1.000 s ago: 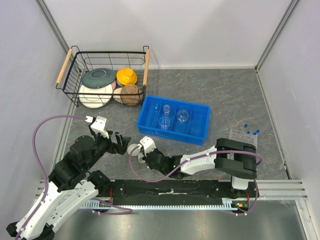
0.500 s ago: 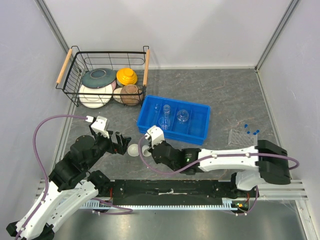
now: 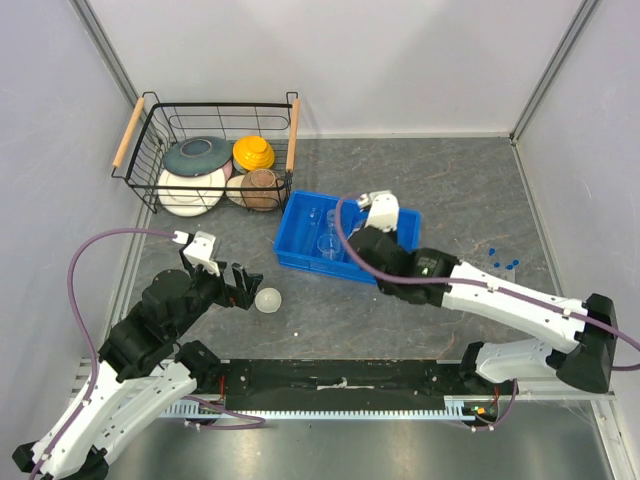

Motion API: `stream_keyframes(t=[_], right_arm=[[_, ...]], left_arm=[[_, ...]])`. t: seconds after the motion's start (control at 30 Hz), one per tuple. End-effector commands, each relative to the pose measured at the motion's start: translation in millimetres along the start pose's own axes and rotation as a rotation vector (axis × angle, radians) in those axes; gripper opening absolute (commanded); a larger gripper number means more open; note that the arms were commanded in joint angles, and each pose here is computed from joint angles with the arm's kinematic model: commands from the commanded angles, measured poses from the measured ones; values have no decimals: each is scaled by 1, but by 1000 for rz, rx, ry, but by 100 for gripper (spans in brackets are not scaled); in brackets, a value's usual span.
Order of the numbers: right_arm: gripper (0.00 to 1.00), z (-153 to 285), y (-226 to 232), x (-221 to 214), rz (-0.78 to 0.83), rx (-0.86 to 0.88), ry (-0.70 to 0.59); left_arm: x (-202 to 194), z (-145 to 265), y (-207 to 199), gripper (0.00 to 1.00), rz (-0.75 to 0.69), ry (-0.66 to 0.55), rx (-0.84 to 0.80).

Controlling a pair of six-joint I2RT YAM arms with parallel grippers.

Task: Organize the chemistry lab equipment

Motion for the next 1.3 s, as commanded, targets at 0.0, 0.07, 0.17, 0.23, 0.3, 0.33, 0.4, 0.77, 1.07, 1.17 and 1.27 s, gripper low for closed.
stream_keyframes(t=[0.0,0.07,0.17,0.23,0.3,0.33,0.4,0.77,1.07,1.17,1.27], right_arm=[[0,-14,-34,26,-96,-107,29],[0,-32,-48,33,-134,-125,78],[0,-51,-60,37,-190,-112,142],[0,-63,-71,37,-237,-113,183],[0,-73,-80,38,-275,-112,202],[0,-82,-91,38,-312,-122,232],[0,-97,-108,34,-353,-153,262],[0,-136,-141,16,-438,-195,407],[0,-157,-158,8,-469,-244,483],[0,-167,-161,2,-492,-250,520],[0,-175,-163,2,-506,-258,527]], left_arm=[[4,-1,0,100,-25,-28,-6],[4,-1,1,100,-25,-29,-3],[5,0,1,100,-22,-36,-2],[5,1,1,100,-20,-41,-2],[5,1,1,100,-20,-42,-4],[4,2,1,100,-21,-42,-4],[4,2,1,100,-21,-42,-4],[5,3,1,100,-19,-54,-8],[4,5,2,100,-17,-63,-7],[4,5,1,100,-18,-60,-7],[5,5,1,100,-20,-61,-10]])
Point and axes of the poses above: each gripper's point midway between its finger pads, its own z axis back along the fingers, its own y axis along the line the jaws close on, x = y × z, the point moved 10 cm from there along z, back along the fingers, and after that the axes turned 10 degrees about -z, right-handed, at the moved point
